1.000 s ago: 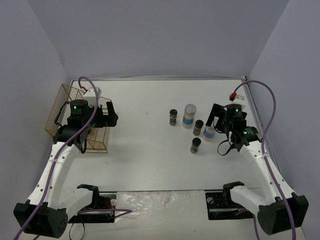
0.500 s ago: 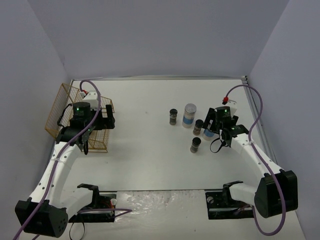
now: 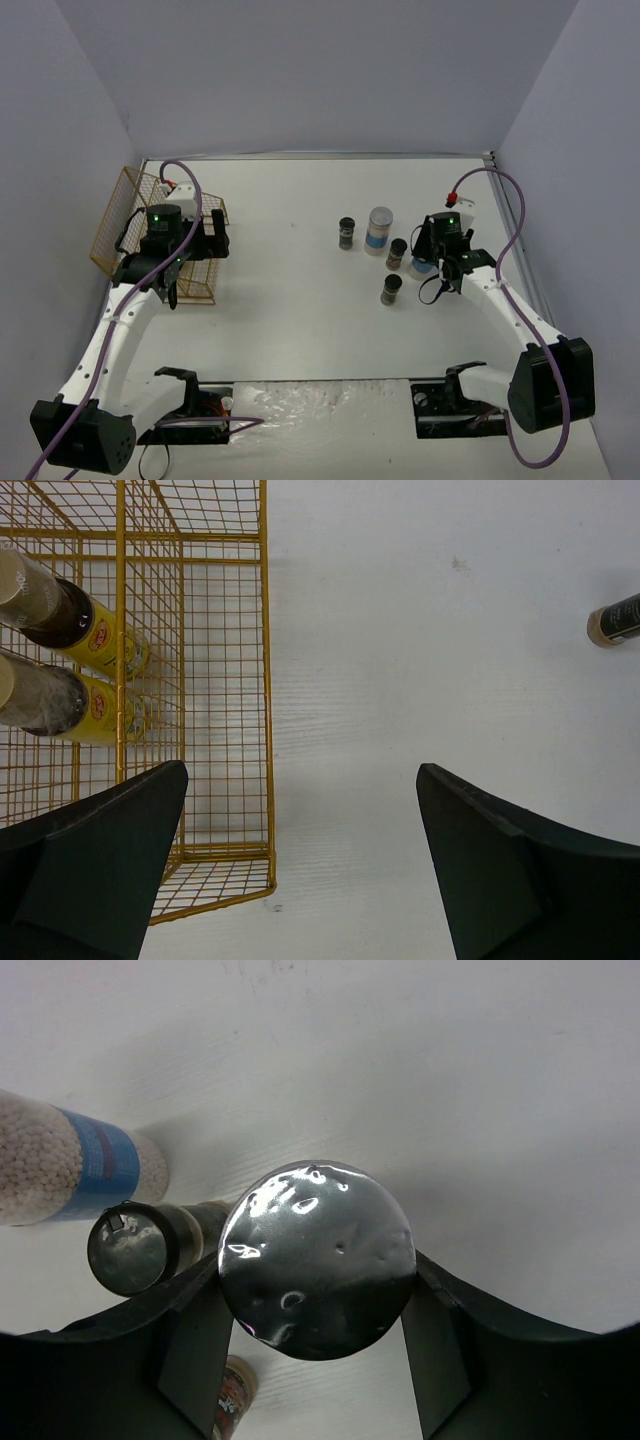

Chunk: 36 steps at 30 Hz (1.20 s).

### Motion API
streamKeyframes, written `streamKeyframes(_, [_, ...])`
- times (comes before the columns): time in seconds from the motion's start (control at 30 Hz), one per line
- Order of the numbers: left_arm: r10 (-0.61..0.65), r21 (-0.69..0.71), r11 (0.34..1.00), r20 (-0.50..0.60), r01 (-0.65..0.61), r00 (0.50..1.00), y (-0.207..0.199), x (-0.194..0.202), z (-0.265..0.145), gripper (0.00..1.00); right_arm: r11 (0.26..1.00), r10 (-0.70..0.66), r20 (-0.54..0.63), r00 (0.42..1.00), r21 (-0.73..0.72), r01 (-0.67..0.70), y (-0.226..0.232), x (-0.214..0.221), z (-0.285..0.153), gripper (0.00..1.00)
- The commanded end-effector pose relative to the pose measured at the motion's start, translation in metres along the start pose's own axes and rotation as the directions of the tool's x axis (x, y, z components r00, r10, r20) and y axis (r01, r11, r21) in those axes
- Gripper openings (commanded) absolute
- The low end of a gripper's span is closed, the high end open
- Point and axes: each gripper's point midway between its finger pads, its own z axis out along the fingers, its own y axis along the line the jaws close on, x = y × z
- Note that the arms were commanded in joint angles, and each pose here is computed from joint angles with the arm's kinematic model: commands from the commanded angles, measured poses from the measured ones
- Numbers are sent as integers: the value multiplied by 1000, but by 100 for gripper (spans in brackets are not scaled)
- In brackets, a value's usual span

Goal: Organize the condiment bottles

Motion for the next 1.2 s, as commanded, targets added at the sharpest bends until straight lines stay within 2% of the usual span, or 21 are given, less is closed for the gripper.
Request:
streamKeyframes(0.0, [-1, 5, 1000, 85, 1, 996, -3, -23, -7, 97, 1000, 9, 119, 993, -17, -7, 7, -39, -13, 27])
streamKeyframes(0.13, [-7, 10, 1000, 83, 6, 997, -4, -23, -7, 97, 998, 0, 179, 984, -68, 13, 20, -72, -40, 12])
streamKeyframes(0.33, [-11, 14, 1000, 76, 10, 997, -4, -21, -5, 97, 969, -46, 285, 957, -222, 112, 64, -122, -98, 7])
streamKeyframes(0.43, [-13, 15, 1000, 73, 12, 997, -5, -21, -4, 97, 926, -72, 349, 934, -325, 193, 96, -147, -134, 3])
streamKeyframes(0.5, [-14, 14, 1000, 73, 13, 997, -4, -21, -4, 97, 877, -101, 359, 928, -409, 254, 124, -148, -149, 2])
streamKeyframes(0.6, [-14, 16, 1000, 75, 12, 997, -4, -22, -4, 97, 779, -165, 383, 909, -515, 358, 177, -136, -176, 2])
streamKeyframes(0.7, [-14, 14, 1000, 73, 13, 997, -4, -21, -3, 97, 710, -259, 393, 882, -541, 450, 222, -111, -179, 2])
streamKeyframes(0.77, [-16, 16, 1000, 74, 15, 997, -4, -21, -3, 97, 686, -319, 391, 863, -533, 495, 243, -94, -167, 2])
streamKeyframes(0.97, [-13, 3, 1000, 72, 13, 997, -2, -20, -1, 97, 596, -385, 375, 843, -597, 537, 303, -43, -134, 2])
streamKeyframes(1.17, [-15, 15, 1000, 76, 14, 997, -4, -21, -1, 97, 563, -426, 372, 825, -604, 564, 332, -5, -107, 2])
